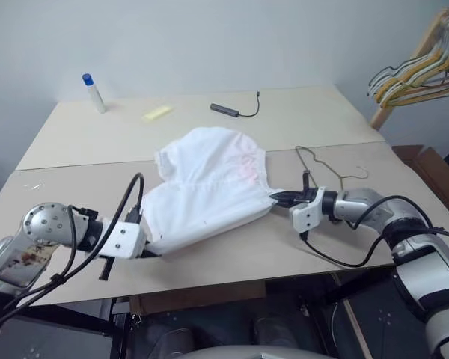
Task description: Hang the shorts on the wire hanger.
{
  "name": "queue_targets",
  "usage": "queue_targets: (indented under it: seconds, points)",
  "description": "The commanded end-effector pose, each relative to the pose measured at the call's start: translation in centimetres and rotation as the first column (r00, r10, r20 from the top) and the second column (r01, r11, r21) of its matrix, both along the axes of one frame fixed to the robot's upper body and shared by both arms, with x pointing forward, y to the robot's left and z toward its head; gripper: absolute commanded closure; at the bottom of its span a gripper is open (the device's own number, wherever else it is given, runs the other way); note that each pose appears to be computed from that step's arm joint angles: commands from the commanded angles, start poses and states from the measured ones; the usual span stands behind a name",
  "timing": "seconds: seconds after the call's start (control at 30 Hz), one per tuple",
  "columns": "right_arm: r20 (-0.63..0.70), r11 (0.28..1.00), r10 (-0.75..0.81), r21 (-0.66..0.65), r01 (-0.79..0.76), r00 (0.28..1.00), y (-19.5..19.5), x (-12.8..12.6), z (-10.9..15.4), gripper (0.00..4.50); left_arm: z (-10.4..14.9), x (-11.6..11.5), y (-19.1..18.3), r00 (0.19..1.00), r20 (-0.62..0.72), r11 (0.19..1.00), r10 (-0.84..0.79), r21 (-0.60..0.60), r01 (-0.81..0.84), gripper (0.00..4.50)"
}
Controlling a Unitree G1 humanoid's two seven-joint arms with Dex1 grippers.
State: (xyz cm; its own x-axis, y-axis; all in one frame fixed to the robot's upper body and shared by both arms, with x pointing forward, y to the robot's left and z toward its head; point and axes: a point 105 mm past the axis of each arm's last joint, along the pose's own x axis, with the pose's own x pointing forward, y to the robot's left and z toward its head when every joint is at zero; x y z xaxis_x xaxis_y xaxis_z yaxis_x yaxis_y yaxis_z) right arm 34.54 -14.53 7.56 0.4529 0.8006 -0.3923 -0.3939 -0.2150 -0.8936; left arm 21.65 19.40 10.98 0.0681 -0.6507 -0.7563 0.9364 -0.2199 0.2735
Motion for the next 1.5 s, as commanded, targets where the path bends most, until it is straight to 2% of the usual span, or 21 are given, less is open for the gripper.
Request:
queue_targets:
  seconds: [0.03,0.13,0.27,0.33,0.47,0.6,0.7,0.77,0.8,0.83,0.87,0.93,0.97,1.03,1.07,1.13,1.2,1.27,1.33,1.43,1.5]
  points:
    - [0.02,0.991,-0.119,-0.056,0.12,0.993,-4.4,0.1,0.5,4.5,-0.8,-1.6,1.8,0.996,-0.083,0.997,-0.03,0.07,0.036,4.48]
    - [-0.011,0.996,-0.082,-0.041,0.081,0.997,-4.9,-2.2,0.4,4.5,-1.0,-2.3,1.7,0.994,-0.102,0.997,-0.042,0.061,0.049,4.48]
    - [-0.043,0.995,-0.097,-0.002,0.097,0.994,-5.1,-4.3,0.5,4.5,-1.4,-1.2,1.2,0.999,-0.032,1.0,0.009,0.03,-0.008,4.48]
    - [-0.052,0.994,-0.11,0.01,0.11,0.993,-5.2,-4.9,0.7,4.5,-1.5,-1.0,0.9,0.999,-0.028,1.0,0.023,0.017,-0.022,4.48]
    - [-0.072,0.992,-0.126,0.016,0.128,0.989,-5.1,-5.9,0.9,4.5,-1.7,-2.3,1.0,0.995,-0.099,0.999,-0.033,0.039,0.037,4.48]
    - [-0.112,0.989,-0.141,0.032,0.145,0.984,-4.8,-6.2,1.0,4.5,-1.7,-1.6,0.4,0.996,-0.079,0.999,-0.028,0.019,0.03,4.48]
    - [-0.117,0.954,-0.208,0.194,0.227,0.971,-3.3,-2.9,4.5,4.5,-0.2,3.1,0.0,0.996,0.045,0.996,0.081,-0.04,-0.079,4.48]
    - [-0.065,0.898,-0.296,0.322,0.301,0.953,-2.5,1.2,8.7,4.5,3.0,9.1,1.1,0.943,0.241,0.972,0.231,-0.097,-0.213,4.48]
    - [-0.022,0.865,-0.35,0.375,0.332,0.937,-2.2,3.5,11.1,4.5,5.5,13.1,1.7,0.867,0.348,0.934,0.356,-0.162,-0.319,4.48]
    - [0.023,0.828,-0.414,0.424,0.366,0.91,-1.9,5.8,13.6,4.5,8.5,17.1,2.3,0.752,0.443,0.873,0.488,-0.238,-0.426,4.48]
    - [0.051,0.797,-0.464,0.459,0.391,0.885,-1.6,7.5,15.4,4.5,11.1,19.8,2.8,0.645,0.51,0.82,0.569,-0.3,-0.487,4.48]
    - [0.134,0.716,-0.581,0.553,0.426,0.803,-1.2,10.3,19.4,4.5,17.2,23.6,3.3,0.38,0.596,0.692,0.707,-0.475,-0.544,4.48]
    - [0.183,0.644,-0.661,0.636,0.424,0.728,-1.1,11.4,22.2,4.5,21.0,24.7,3.6,0.2,0.59,0.593,0.782,-0.605,-0.531,4.48]
    - [0.227,0.497,-0.767,0.803,0.33,0.6,-1.2,11.6,27.4,4.5,27.2,24.6,3.7,-0.083,0.535,0.461,0.84,-0.787,-0.41,4.48]
    - [0.227,0.433,-0.795,0.862,0.264,0.563,-1.3,11.1,29.4,4.5,29.6,24.0,3.7,-0.175,0.487,0.415,0.856,-0.848,-0.33,4.48]
    - [0.224,0.316,-0.831,0.943,0.1,0.509,-1.7,9.6,32.9,4.5,34.3,22.0,3.4,-0.325,0.411,0.384,0.852,-0.912,-0.148,4.48]
    - [0.229,0.249,-0.839,0.968,-0.025,0.493,-2.1,8.3,34.4,4.5,37.4,20.1,2.5,-0.404,0.384,0.423,0.83,-0.906,0.008,4.48]
    - [0.24,0.254,-0.836,0.966,-0.04,0.494,-2.3,8.2,33.8,4.5,38.0,19.3,1.2,-0.401,0.412,0.484,0.818,-0.87,0.094,4.48]
    - [0.255,0.297,-0.82,0.955,0.0,0.513,-2.4,8.7,31.9,4.5,36.6,19.7,0.0,-0.328,0.489,0.545,0.808,-0.832,0.102,4.48]
    - [0.316,0.428,-0.764,0.901,0.075,0.563,-2.1,9.3,27.7,4.5,32.2,21.0,-1.1,-0.146,0.6,0.613,0.787,-0.786,0.073,4.48]
    - [0.331,0.52,-0.704,0.843,0.138,0.628,-1.9,9.6,23.9,4.5,27.9,21.2,-1.7,0.024,0.668,0.666,0.744,-0.743,0.064,4.48]
